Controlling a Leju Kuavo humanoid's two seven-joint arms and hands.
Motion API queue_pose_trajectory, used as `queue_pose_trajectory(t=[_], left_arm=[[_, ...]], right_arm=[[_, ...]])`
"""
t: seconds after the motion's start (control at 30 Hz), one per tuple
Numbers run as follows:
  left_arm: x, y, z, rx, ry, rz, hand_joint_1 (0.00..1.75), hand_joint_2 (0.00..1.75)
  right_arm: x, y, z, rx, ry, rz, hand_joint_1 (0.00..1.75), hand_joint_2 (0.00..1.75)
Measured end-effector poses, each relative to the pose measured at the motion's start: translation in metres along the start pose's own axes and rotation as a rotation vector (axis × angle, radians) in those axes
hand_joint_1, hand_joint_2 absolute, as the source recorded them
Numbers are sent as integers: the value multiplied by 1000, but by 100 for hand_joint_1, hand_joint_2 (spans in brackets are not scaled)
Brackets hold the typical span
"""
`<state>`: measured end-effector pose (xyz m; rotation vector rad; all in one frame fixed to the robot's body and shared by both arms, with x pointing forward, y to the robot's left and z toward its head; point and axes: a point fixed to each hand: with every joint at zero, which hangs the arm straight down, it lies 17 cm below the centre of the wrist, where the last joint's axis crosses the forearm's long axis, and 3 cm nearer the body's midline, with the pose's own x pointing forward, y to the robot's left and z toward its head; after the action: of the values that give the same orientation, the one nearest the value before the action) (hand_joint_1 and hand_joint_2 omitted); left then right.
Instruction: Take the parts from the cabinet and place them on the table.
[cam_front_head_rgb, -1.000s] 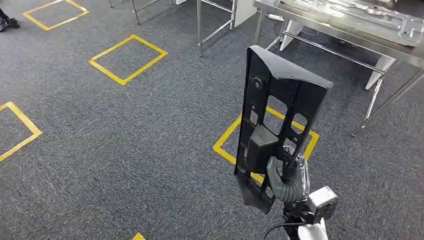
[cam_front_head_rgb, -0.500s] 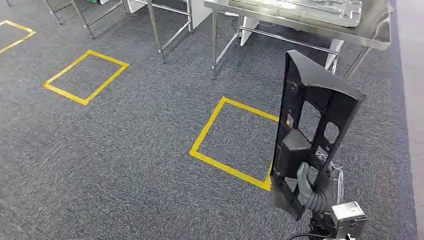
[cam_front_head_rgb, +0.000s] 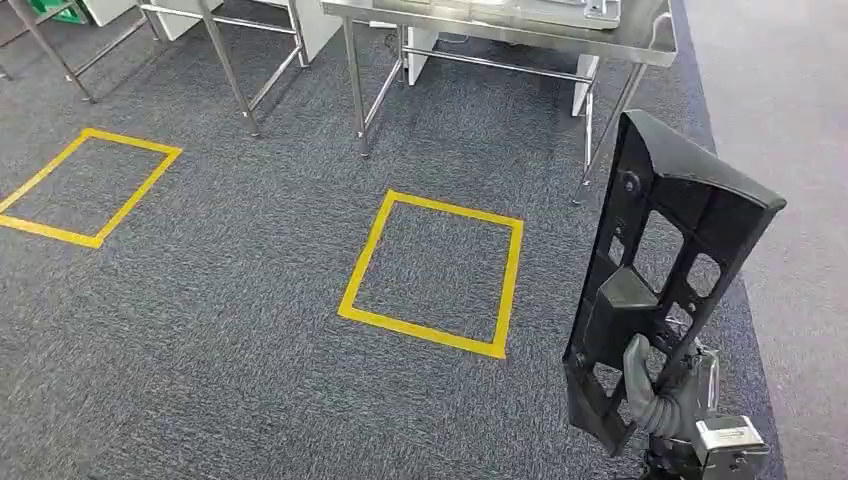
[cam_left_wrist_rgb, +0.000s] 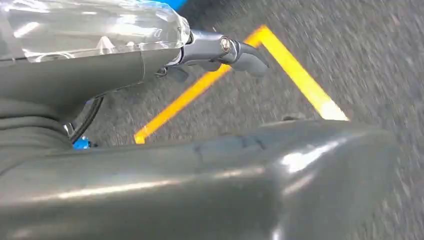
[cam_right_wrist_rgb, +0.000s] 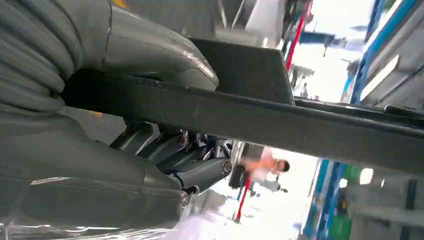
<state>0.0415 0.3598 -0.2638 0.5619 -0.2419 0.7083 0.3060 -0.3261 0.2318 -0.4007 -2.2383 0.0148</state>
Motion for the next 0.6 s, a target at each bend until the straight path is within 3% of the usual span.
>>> queue_pose_trajectory(t=[0.33,0.6], left_arm=[[15,9,-12,-34,-17,3,0,0],[14,6,-11,-60,-26,-15,0,0]], right_arm=[[-7,-12,13,-32,54,87,175,175],[-11,-12,4,-51,81,121,175,175]])
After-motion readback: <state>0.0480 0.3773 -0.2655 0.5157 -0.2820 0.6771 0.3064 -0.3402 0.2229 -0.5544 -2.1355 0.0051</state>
